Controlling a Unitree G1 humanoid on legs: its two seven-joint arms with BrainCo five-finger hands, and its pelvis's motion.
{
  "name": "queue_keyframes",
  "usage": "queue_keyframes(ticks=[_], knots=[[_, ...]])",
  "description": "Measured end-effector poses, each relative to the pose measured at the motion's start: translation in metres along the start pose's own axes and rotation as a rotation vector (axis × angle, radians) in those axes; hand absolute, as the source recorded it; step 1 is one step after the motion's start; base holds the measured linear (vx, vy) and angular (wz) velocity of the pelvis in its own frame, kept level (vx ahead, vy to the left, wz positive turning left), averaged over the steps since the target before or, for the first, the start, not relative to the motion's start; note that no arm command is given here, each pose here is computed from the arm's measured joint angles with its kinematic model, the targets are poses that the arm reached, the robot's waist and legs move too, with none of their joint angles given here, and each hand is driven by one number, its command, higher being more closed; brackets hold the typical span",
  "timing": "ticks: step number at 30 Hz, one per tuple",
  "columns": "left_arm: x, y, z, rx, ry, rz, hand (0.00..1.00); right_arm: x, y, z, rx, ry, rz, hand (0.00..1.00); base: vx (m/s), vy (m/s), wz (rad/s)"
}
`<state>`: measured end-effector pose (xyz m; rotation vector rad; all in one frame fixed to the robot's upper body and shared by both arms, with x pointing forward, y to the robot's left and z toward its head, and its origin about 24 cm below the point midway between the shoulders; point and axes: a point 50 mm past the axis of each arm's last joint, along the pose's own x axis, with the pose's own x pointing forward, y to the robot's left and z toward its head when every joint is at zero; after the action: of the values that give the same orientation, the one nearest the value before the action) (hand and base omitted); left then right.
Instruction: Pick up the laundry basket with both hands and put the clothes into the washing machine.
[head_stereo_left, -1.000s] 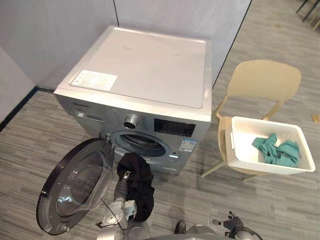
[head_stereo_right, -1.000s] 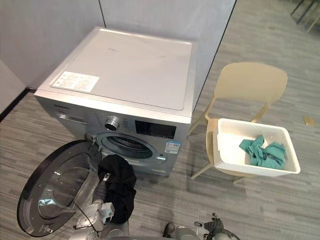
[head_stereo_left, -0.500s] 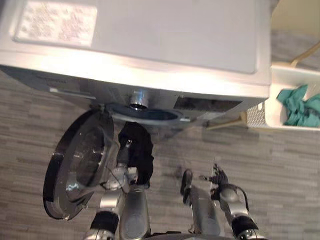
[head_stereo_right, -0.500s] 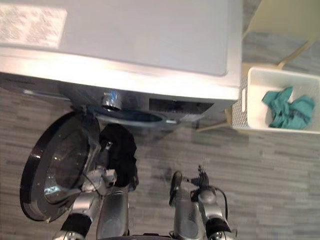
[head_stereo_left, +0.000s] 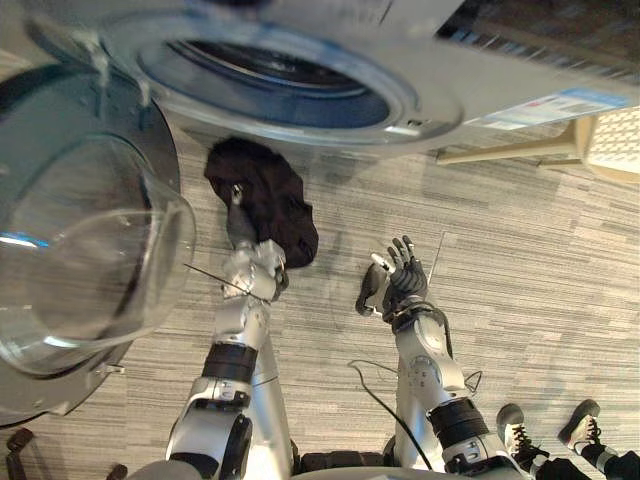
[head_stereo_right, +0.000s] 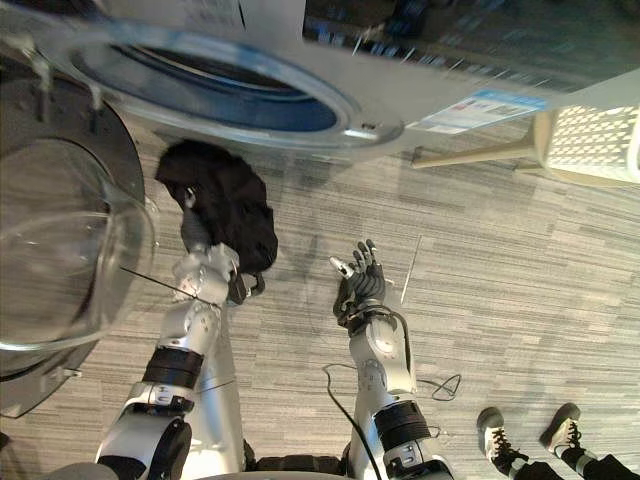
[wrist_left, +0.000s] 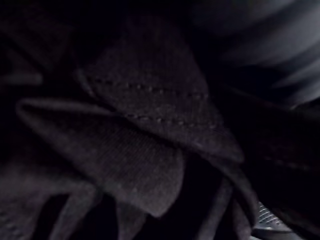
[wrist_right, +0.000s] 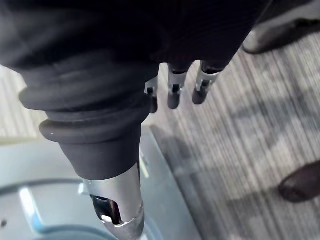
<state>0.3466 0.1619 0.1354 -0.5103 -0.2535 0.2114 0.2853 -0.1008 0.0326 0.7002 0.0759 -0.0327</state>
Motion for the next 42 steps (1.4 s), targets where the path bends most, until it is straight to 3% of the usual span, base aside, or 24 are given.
queue_keyframes(ticks=[6, 13, 17, 23, 26, 27, 29, 31, 32, 34, 35, 37, 39, 40, 42], knots=[[0.022, -0.027, 0.078, 0.025, -0.284, -0.121, 1.00, -0.005, 0.000, -0.002, 0.206, 0.057, 0.224, 0.00, -0.07, -0.093, 0.09], [0.037, -0.068, 0.146, 0.027, -0.476, -0.254, 1.00, -0.007, 0.015, -0.003, 0.452, 0.085, 0.387, 0.00, -0.03, -0.044, 0.03], [0.043, -0.094, 0.177, -0.002, -0.533, -0.325, 1.00, -0.007, 0.022, -0.002, 0.513, 0.091, 0.441, 0.00, 0.00, 0.000, 0.00], [0.012, -0.195, 0.261, -0.047, -0.706, -0.677, 1.00, -0.003, 0.033, -0.007, 0.513, 0.129, 0.480, 0.00, 0.01, -0.001, -0.02], [-0.012, -0.222, 0.290, -0.045, -0.777, -0.792, 1.00, -0.005, 0.038, -0.011, 0.510, 0.151, 0.494, 0.00, 0.02, 0.006, -0.04], [-0.021, -0.231, 0.299, -0.018, -0.811, -0.825, 0.00, -0.006, 0.038, -0.013, 0.509, 0.156, 0.493, 0.00, 0.04, -0.011, 0.00], [-0.027, -0.244, 0.309, 0.066, -0.861, -0.829, 0.00, -0.005, 0.037, -0.012, 0.506, 0.155, 0.492, 0.00, 0.00, -0.008, -0.02], [-0.034, -0.252, 0.320, 0.329, -1.027, -0.744, 0.00, -0.006, 0.038, -0.012, 0.502, 0.156, 0.496, 0.00, -0.02, -0.009, -0.11], [-0.034, -0.254, 0.321, 0.392, -1.054, -0.718, 0.00, -0.006, 0.037, -0.012, 0.501, 0.158, 0.495, 0.00, -0.02, 0.001, -0.13], [-0.030, -0.259, 0.316, 0.863, -1.285, -0.465, 0.00, -0.009, 0.038, -0.017, 0.475, 0.176, 0.507, 0.00, -0.01, 0.011, -0.07], [-0.027, -0.258, 0.312, 0.984, -1.336, -0.404, 0.00, -0.009, 0.039, -0.018, 0.464, 0.179, 0.512, 0.00, 0.00, 0.000, 0.00], [-0.010, -0.248, 0.291, 1.354, -1.441, -0.221, 0.00, -0.010, 0.040, -0.020, 0.429, 0.189, 0.524, 0.00, 0.00, 0.007, -0.08], [0.009, -0.233, 0.273, 1.535, -1.420, -0.144, 0.00, -0.011, 0.040, -0.022, 0.412, 0.195, 0.528, 0.00, 0.00, 0.010, -0.11], [0.030, -0.213, 0.251, 1.686, -1.343, -0.100, 0.00, -0.012, 0.040, -0.024, 0.407, 0.203, 0.526, 0.00, 0.00, 0.010, -0.05], [0.047, -0.191, 0.226, 1.803, -1.255, -0.082, 0.00, -0.013, 0.039, -0.028, 0.402, 0.218, 0.520, 0.00, 0.00, 0.000, 0.00]])
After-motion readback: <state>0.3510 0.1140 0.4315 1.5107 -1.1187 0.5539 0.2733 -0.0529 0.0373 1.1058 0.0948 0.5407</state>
